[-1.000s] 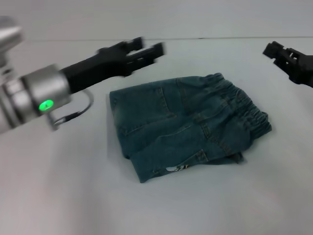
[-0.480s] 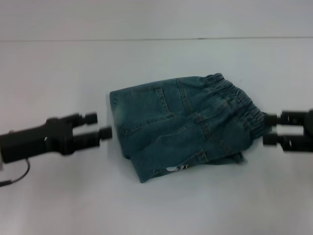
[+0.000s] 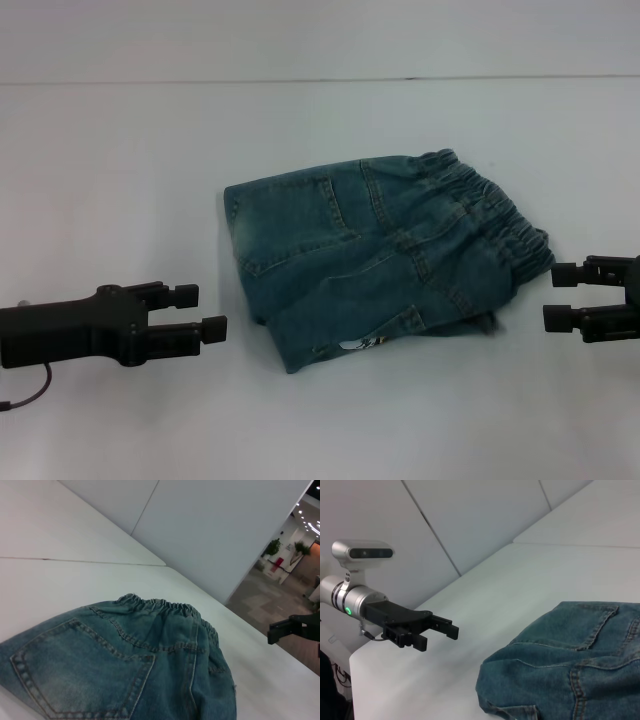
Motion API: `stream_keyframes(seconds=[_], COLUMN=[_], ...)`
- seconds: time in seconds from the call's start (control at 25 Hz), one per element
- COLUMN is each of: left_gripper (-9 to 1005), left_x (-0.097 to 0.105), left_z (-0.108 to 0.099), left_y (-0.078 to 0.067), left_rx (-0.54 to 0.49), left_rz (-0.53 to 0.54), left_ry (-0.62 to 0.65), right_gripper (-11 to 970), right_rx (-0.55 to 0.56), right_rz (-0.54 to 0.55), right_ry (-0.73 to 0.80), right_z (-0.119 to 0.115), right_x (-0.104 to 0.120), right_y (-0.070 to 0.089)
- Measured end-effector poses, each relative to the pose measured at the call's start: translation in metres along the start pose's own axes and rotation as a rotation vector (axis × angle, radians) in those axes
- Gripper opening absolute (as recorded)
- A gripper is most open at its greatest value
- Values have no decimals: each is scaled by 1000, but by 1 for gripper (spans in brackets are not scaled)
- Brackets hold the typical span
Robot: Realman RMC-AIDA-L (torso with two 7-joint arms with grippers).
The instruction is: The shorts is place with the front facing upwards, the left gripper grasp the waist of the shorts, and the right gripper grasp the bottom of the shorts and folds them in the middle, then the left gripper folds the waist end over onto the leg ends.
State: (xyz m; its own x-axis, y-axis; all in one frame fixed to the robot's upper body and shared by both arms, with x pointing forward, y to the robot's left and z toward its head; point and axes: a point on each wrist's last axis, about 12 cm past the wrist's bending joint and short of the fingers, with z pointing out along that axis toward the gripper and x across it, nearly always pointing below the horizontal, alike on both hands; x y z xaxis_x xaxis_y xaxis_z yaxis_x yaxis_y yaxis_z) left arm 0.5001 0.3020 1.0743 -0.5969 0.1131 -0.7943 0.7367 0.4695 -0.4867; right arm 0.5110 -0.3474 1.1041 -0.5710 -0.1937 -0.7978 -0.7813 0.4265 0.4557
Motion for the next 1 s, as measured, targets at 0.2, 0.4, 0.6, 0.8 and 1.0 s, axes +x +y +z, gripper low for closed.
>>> stream_keyframes(seconds=[0.2,0.4,0.6,0.8,1.0], left_gripper=[812,812,812,812,812], left_x=[-1,-4,-7,-8,-9], left_z=[1,2,3,4,4], left_y=[0,0,1,1,0], left_rx=[3,8,13,15,25], left_rz=[-4,-3,-4,-1,-1], left_ry=[3,5,8,9,9], right_gripper=[921,918,916,915,916], right_rx=[5,20,21,23,27], right_rz=[-1,-1,0,1,1], right_ry=[3,4,4,3,3], right_z=[0,0,1,2,3], right_x=[0,0,0,0,0], right_y=[-1,-2,-2,-3,-3])
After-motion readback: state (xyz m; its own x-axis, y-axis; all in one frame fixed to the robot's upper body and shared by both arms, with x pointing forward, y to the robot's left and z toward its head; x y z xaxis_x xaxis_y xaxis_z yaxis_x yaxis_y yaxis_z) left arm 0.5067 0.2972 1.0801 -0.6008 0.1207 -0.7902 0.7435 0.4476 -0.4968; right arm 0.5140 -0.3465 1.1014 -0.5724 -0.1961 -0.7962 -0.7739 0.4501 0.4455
